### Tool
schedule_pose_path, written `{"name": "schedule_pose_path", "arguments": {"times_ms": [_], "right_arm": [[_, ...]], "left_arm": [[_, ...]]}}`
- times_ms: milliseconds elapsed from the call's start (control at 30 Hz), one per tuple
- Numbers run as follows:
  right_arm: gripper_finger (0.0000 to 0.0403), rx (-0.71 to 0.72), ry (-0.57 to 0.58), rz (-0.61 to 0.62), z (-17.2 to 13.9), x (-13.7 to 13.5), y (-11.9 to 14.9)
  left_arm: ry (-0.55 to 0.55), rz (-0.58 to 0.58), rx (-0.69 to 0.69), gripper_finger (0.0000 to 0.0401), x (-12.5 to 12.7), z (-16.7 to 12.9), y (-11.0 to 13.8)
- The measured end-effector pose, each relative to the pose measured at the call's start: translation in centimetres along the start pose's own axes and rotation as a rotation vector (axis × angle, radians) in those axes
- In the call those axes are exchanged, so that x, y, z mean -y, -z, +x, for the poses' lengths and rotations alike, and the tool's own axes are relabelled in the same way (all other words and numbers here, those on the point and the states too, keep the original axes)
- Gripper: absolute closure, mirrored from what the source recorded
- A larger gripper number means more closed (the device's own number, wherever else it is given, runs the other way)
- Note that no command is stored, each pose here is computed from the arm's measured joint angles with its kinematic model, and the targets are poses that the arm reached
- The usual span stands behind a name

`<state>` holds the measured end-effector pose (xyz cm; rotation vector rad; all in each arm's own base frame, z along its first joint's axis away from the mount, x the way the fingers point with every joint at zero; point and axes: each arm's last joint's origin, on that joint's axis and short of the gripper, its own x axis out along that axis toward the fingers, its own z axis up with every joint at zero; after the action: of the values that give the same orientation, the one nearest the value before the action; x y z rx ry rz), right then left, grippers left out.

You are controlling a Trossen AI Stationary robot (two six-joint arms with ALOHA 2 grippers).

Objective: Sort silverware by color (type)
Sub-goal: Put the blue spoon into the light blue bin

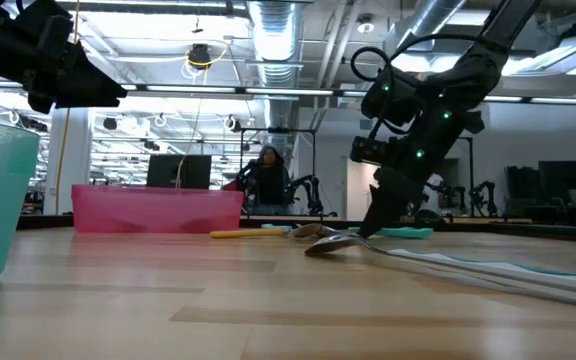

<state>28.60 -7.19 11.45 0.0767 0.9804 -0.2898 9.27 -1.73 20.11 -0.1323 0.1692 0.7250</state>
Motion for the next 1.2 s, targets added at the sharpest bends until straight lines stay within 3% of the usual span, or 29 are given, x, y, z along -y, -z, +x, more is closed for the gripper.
{"name": "schedule_pose_path", "arguments": {"times_ms": [233, 600, 900, 1200], "right_arm": [[0.0237, -0.05, -0.003, 0.022, -0.1, -0.3, 0.5], [0.0336, -0.11, 0.002, 0.1, -0.1, -0.6, 1.1], [0.0338, -0.076, 0.035, 0.041, -0.5, -2.7, -0.1], [0.0338, -0.017, -0.031, -0.009, -1.6, -4.7, -2.9]], "left_arm": [[-0.003, -0.001, 0.002, 0.0211, 0.0, 0.0, 0.0], [0.004, -0.01, -0.002, 0.0211, 0.0, 0.0, 0.0], [0.005, -0.016, -0.003, 0.0211, 0.0, 0.0, 0.0], [0.007, -0.016, -0.004, 0.0211, 0.0, 0.0, 0.0]]}}
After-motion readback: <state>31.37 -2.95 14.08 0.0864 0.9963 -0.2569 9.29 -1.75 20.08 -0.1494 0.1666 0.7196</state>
